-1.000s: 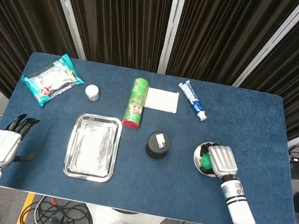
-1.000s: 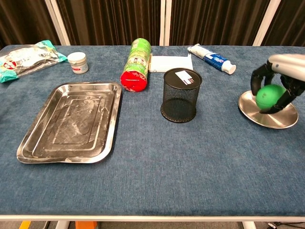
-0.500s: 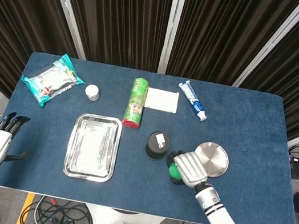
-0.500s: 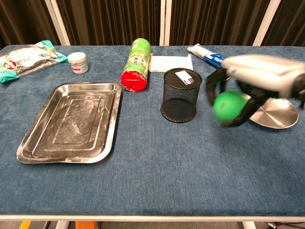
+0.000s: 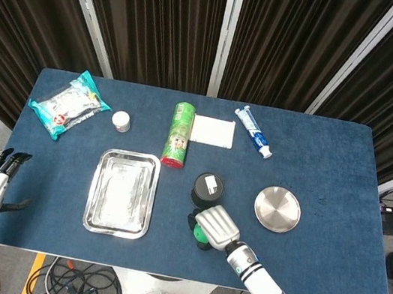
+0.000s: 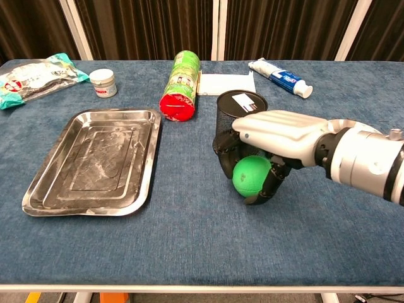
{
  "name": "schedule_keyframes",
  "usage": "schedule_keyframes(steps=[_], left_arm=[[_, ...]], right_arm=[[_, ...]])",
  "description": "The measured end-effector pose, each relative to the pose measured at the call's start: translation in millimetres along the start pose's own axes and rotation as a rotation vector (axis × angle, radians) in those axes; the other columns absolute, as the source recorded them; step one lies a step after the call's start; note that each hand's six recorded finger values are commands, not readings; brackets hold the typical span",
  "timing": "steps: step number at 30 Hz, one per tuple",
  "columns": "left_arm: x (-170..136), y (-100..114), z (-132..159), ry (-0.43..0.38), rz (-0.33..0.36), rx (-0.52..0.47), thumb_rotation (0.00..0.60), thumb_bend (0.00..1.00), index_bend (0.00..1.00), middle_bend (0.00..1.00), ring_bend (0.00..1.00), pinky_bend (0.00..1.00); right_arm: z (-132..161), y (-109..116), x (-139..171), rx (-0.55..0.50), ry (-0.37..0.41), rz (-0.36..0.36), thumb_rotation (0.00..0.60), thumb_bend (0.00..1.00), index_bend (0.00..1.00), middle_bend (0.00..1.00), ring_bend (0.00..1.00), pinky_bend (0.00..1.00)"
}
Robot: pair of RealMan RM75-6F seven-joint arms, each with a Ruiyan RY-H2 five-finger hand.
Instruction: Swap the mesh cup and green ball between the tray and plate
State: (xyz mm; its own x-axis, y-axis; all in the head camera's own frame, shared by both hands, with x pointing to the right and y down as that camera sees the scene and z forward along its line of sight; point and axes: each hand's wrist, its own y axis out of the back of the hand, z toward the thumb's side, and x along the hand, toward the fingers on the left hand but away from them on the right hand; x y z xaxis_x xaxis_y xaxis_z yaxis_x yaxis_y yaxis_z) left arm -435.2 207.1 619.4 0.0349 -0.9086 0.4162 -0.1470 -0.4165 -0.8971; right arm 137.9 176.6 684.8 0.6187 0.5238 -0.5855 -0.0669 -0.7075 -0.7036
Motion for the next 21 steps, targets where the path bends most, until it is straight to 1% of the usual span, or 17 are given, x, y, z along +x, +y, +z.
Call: schedule_keyframes(steps=[2, 5, 7, 10, 16, 21], left_arm=[[-0.2, -0.5, -0.2, 0.000, 0.000, -0.003, 0.600, 0.08, 0.14, 0.13, 0.05, 0.26], [-0.7, -0.6, -1.4, 0.002, 0.000, -0.003, 0.600, 0.08, 0.14, 0.13, 0.05, 0.26], [-0.9, -0.1, -2.1, 0.004, 0.002, -0.005, 0.600, 0.08, 0.14, 0.13, 0.05, 0.26], [-0.8, 0.4, -2.9, 0.005, 0.005, -0.003, 0.600, 0.08, 0.14, 0.13, 0.05, 0.26], [-0.7, 0.8, -4.1, 0.011, 0.008, -0.006, 0.600, 0.08, 0.14, 0.13, 0.05, 0.26], [-0.3, 2.8, -4.5, 0.010, 0.013, -0.006, 0.600, 0.08, 0.14, 0.13, 0.05, 0.26]], right_arm=[[1.9, -1.9, -2.7, 0.002, 0.004, 0.000, 0.600, 0.15, 0.64, 0.50, 0.50, 0.75], [4.1, -2.8, -4.2, 0.003, 0.014, 0.003, 0.600, 0.13, 0.59, 0.47, 0.49, 0.72], [4.6, -3.2, -3.9, 0.002, 0.021, 0.008, 0.600, 0.10, 0.54, 0.44, 0.47, 0.69], [4.3, -2.5, -2.9, 0.001, 0.028, 0.010, 0.600, 0.08, 0.50, 0.41, 0.42, 0.66], [4.6, -2.6, -2.9, -0.002, 0.039, 0.020, 0.600, 0.07, 0.44, 0.36, 0.36, 0.63], [4.6, -3.1, -3.3, 0.000, 0.044, 0.030, 0.600, 0.06, 0.42, 0.33, 0.33, 0.60]])
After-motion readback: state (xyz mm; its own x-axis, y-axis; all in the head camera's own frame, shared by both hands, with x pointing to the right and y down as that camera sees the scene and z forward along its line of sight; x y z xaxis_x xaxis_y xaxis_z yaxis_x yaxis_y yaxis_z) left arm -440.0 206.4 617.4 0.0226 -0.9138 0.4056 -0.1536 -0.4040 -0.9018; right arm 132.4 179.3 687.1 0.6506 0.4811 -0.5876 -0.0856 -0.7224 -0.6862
